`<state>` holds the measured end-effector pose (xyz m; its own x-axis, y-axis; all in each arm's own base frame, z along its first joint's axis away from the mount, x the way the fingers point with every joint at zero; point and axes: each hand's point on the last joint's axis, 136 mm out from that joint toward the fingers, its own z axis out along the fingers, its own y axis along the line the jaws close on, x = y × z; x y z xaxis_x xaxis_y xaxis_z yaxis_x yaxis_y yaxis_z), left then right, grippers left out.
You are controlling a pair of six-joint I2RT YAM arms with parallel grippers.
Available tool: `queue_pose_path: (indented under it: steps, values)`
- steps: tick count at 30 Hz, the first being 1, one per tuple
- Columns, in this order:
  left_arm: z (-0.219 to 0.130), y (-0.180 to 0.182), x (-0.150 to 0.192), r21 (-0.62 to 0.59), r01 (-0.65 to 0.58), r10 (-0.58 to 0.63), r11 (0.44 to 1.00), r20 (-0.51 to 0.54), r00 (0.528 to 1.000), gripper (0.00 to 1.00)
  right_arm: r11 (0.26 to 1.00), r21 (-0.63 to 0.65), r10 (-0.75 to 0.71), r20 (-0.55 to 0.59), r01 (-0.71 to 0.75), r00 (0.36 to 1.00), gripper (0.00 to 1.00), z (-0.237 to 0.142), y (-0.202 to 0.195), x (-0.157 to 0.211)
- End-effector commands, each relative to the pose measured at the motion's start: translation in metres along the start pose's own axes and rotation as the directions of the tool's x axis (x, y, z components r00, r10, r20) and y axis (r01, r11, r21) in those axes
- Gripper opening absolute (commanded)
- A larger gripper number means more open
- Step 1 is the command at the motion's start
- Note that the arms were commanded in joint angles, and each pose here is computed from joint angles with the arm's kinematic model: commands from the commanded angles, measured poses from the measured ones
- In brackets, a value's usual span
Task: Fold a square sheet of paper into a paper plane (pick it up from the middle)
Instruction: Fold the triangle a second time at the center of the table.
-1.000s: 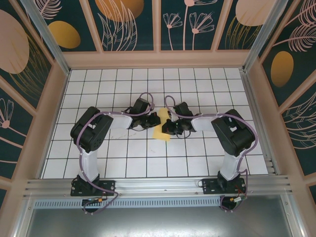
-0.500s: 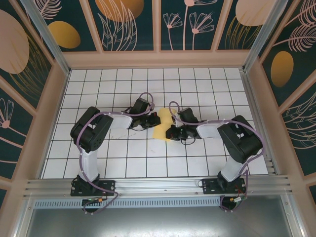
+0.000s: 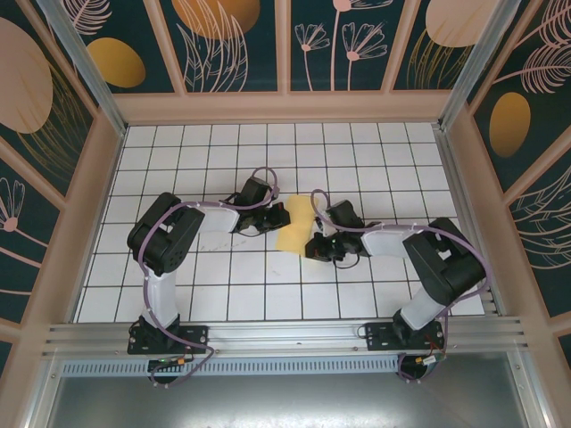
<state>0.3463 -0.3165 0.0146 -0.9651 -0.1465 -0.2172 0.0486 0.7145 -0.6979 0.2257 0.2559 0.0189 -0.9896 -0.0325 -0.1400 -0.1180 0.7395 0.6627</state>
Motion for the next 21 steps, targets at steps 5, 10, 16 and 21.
queue_pose_path:
  steps: [5, 10, 16, 21]
  values:
    - [-0.001, 0.032, 0.014, -0.12, 0.053, -0.055, 0.991, -0.016, 0.998, 0.08, 0.998, 0.012, 0.053, 0.177, -0.056, 0.983, 0.16, -0.033, 0.003, -0.044]
    - [-0.004, 0.019, 0.01, -0.073, 0.059, -0.059, 0.996, -0.004, 0.998, 0.09, 0.994, -0.013, 0.113, 0.214, -0.113, 0.97, 0.28, -0.03, 0.007, -0.066]
    - [-0.004, 0.019, 0.01, -0.075, 0.059, -0.06, 0.995, -0.003, 0.998, 0.09, 0.988, -0.021, 0.153, 0.196, -0.152, 0.969, 0.34, -0.018, 0.005, -0.074]
    - [-0.004, 0.019, 0.01, -0.074, 0.058, -0.059, 0.996, -0.005, 0.998, 0.09, 0.982, 0.001, 0.183, 0.188, -0.187, 0.965, 0.34, -0.01, -0.003, -0.078]
